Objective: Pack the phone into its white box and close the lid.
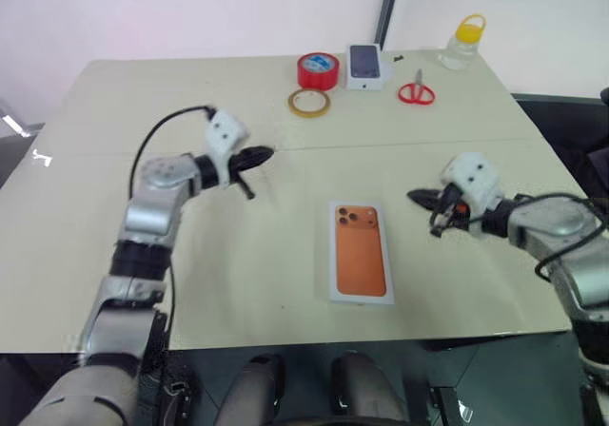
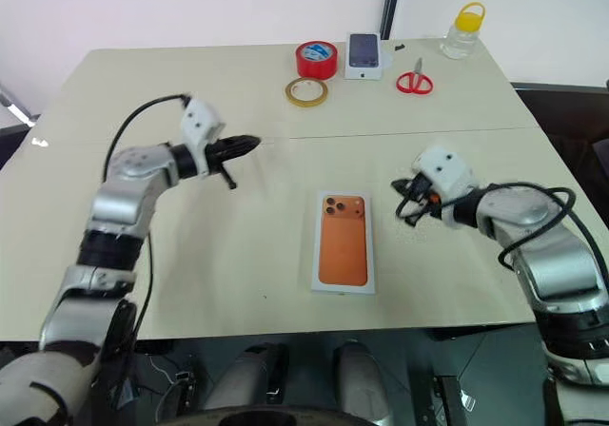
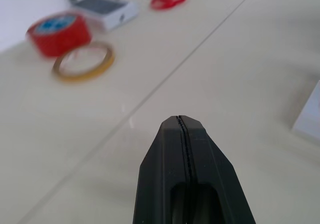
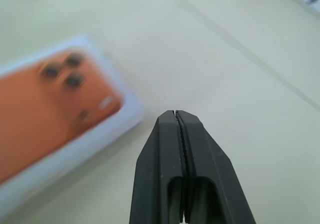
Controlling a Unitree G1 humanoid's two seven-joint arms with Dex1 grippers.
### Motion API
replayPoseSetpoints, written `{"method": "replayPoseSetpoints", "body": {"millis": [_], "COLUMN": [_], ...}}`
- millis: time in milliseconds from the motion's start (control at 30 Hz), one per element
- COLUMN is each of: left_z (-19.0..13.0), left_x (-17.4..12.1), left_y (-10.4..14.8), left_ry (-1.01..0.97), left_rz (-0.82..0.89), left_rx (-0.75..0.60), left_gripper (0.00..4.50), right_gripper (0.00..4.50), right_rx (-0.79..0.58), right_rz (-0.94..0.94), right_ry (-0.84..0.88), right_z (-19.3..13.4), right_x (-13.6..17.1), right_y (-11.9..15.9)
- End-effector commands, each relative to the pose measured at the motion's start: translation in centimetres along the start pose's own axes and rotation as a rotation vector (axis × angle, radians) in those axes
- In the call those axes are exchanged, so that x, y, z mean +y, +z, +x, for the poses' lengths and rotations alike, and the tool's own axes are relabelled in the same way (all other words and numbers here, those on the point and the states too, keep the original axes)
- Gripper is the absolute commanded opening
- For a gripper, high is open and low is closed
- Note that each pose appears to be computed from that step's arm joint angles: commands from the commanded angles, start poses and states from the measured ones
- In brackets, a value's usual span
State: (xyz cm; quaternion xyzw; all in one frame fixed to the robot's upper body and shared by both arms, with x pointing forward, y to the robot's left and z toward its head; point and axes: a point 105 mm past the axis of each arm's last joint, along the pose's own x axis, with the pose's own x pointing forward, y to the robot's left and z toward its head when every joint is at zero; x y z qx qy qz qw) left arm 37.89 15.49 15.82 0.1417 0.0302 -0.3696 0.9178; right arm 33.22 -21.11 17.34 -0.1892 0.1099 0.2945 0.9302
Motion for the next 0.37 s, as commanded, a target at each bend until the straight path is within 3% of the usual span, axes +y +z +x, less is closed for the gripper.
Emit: {"method": "replayPoseSetpoints", "body": {"millis": [33, 167, 367], "left_z": [-2.7, -5.4, -6.1], "left_x": [1.0, 0.5, -0.6], "left_y": [0.7, -1.8, -3.1], "left_ry": [0.116, 0.214, 0.267], "left_rz": [0.014, -0.051, -0.074], "left_rx": [-0.033, 0.011, 0.043], "left_gripper": [0.0, 0.0, 0.0], "right_gripper": [0.03, 0.03, 0.03], "right_rx": [-0.082, -0.119, -0.102], "right_rz": [0.038, 0.078, 0.092], "right_ry": [-0.05, -0.04, 0.065], "right_z": [-0.4, -0.3, 0.2], "right_x": [-1.9, -2.3, -1.3], "right_y": [0.9, 0.9, 0.4]}}
